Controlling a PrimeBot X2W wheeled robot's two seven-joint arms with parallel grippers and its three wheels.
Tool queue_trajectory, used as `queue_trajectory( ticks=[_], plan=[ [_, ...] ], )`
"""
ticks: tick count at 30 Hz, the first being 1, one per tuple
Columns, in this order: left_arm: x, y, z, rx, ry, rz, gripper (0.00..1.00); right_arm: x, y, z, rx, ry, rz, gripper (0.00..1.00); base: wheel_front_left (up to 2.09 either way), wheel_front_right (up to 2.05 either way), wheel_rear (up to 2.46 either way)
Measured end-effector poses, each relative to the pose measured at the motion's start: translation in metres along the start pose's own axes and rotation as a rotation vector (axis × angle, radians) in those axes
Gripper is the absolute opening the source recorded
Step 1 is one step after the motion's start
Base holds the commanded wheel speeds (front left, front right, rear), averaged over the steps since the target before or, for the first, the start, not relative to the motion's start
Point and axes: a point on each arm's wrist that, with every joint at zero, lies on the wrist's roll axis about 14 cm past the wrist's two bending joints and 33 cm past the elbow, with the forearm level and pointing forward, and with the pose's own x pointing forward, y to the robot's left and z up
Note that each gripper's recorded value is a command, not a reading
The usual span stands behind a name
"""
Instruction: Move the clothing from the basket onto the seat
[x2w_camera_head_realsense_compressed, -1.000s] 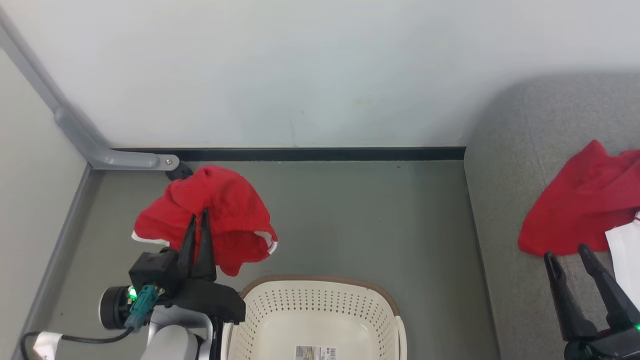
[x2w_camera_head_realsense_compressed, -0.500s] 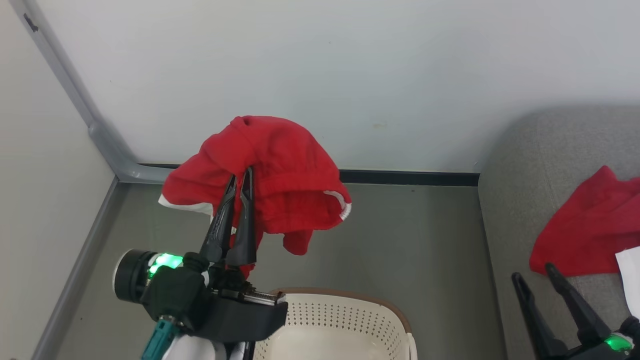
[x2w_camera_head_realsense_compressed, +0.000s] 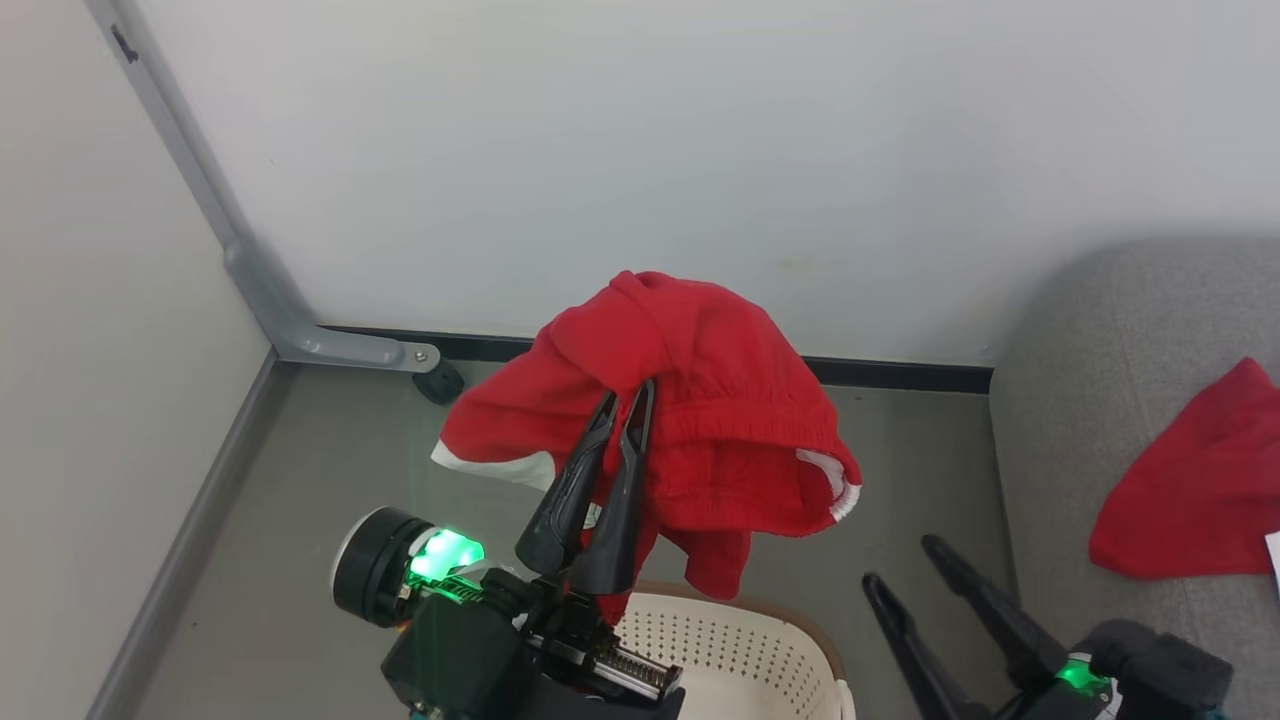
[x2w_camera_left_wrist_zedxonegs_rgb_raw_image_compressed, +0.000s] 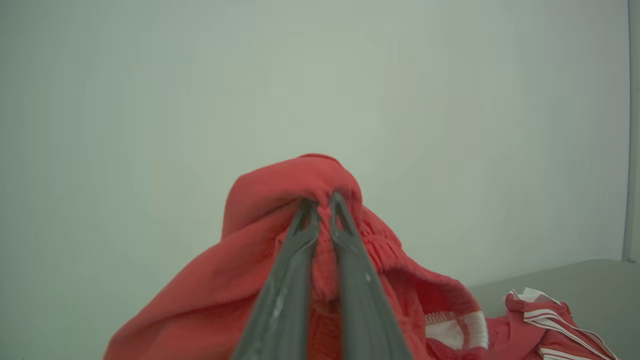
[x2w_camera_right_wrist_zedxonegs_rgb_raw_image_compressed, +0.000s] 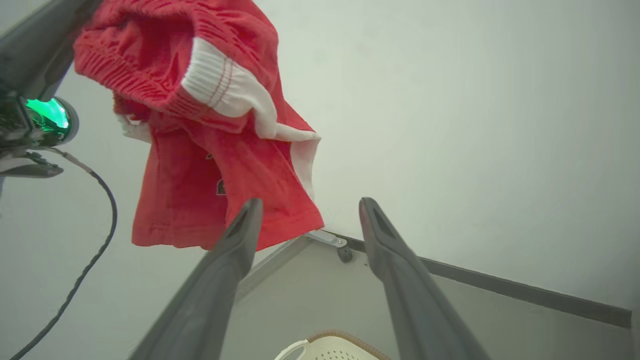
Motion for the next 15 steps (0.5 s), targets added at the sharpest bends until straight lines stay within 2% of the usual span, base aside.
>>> queue_trajectory(
  ticks=[7,15],
  plan=[
    [-0.004,-0.006,0.002,0.001,0.020,-0.015,0.00,0.025,0.043,0.006,-0.005,-0.028,0.155,1.00,0.00,0.00,0.00],
    [-0.010,-0.017,0.006,-0.019,0.035,-0.040,0.00,0.052,0.072,0.005,-0.023,-0.033,0.266,1.00,0.00,0.00,0.00]
  ],
)
